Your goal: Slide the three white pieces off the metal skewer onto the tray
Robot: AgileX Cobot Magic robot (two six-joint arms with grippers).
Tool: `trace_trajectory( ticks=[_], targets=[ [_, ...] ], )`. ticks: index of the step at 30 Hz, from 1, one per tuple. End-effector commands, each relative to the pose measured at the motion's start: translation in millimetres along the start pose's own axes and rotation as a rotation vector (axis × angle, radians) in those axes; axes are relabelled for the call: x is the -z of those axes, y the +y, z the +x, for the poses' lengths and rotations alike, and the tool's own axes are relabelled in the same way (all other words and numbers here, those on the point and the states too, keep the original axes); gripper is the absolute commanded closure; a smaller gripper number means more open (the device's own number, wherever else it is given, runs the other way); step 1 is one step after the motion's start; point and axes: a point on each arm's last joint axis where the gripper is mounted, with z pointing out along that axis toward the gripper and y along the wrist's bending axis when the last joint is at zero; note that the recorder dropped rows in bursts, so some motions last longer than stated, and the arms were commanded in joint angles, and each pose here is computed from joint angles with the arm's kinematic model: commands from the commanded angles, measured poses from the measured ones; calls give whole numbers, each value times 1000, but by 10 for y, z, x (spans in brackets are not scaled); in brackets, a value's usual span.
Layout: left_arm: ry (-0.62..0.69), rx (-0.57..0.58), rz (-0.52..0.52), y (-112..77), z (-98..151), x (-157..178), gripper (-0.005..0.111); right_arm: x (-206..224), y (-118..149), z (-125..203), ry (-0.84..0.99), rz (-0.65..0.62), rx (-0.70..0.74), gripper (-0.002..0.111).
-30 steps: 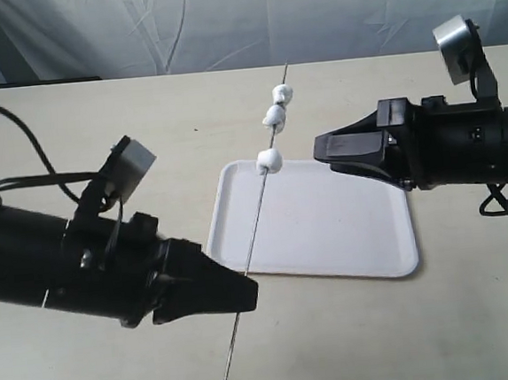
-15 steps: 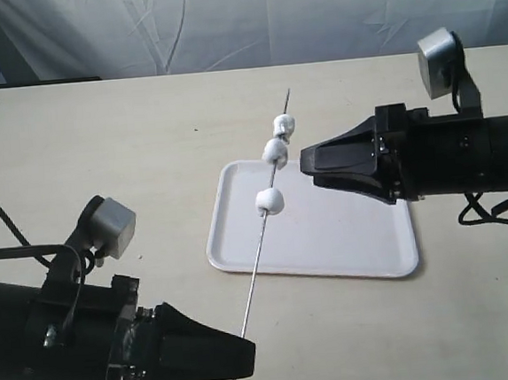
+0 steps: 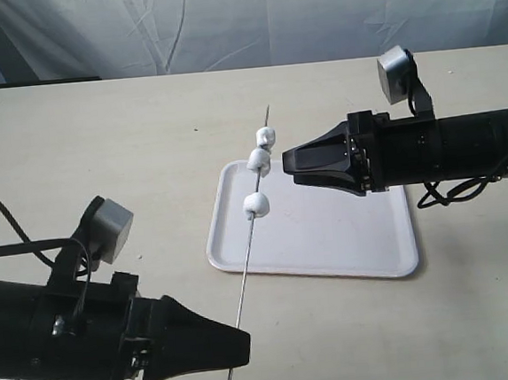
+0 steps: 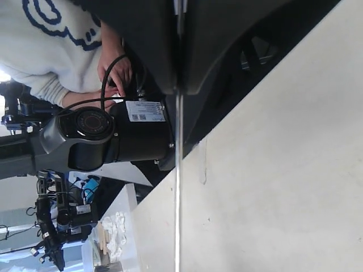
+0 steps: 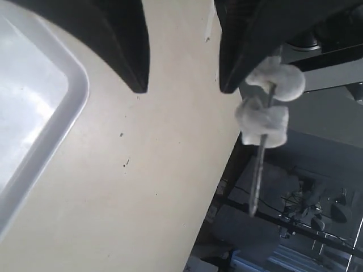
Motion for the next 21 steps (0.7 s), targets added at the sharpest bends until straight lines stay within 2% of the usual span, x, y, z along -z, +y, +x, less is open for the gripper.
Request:
trace_trajectory(
  ticks=[1, 10, 16, 21],
  targets=[
    [-26, 28, -19, 20, -9, 7, 107, -11, 49, -121, -16, -24, 25, 69],
    [-24, 30, -15, 17, -7, 7, 107, -26, 92, -226, -27, -33, 32, 69],
    [-9, 29, 11, -7, 6, 6, 107, -55, 112, -211, -16, -39, -2, 69],
    [-13, 33, 4, -1, 2, 6, 107, -146, 212, -174, 15, -62, 24, 69]
  ],
)
